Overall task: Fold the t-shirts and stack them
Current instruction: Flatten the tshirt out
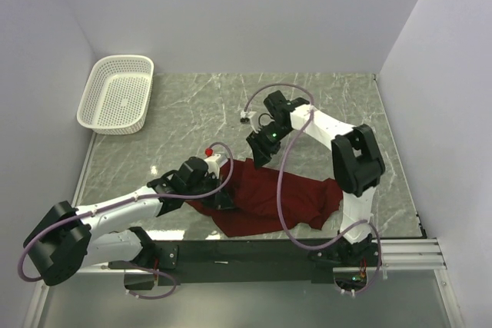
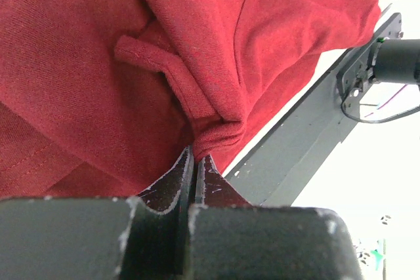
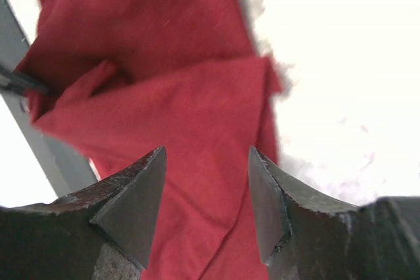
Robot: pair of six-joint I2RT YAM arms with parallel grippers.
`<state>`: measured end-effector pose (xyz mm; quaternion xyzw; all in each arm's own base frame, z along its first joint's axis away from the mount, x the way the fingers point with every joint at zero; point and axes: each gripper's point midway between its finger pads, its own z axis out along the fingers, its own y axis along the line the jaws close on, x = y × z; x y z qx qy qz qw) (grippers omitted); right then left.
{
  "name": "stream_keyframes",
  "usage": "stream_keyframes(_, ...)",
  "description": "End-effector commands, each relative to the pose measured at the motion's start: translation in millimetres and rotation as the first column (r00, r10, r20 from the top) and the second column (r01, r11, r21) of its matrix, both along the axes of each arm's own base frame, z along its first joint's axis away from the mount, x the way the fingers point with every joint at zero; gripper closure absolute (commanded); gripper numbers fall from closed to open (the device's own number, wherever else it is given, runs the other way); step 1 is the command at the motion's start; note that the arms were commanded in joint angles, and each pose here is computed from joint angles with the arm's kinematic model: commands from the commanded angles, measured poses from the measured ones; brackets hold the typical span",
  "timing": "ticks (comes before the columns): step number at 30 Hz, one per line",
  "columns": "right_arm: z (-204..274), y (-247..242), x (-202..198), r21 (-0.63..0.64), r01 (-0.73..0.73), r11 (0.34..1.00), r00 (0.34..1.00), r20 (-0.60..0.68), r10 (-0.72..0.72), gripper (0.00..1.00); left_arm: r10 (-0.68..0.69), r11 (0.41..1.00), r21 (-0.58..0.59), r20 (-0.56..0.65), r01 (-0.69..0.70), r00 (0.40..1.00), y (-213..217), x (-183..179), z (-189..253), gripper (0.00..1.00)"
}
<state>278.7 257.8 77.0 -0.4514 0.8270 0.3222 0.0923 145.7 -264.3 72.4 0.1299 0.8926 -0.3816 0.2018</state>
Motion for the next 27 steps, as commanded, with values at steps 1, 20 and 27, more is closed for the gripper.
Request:
stream_keyframes(1,3,15,7,0.007,-0.016,1.000,1.000,-0.026,0.016,0.39,0.015,0.998,-0.057,0.032,-0.013,0.999,-7,5,15,0.99)
stream_keyframes(20,-26,32,17,0.002,-0.035,0.999,0.992,-0.120,0.035,0.43,0.024,0.997,-0.080,0.031,-0.022,0.999,-11,7,15,0.99)
stream_keyframes(27,-19,32,9,0.028,-0.051,0.998,0.988,-0.143,0.054,0.68,0.027,0.997,-0.078,0.034,-0.024,0.999,-11,8,16,0.99)
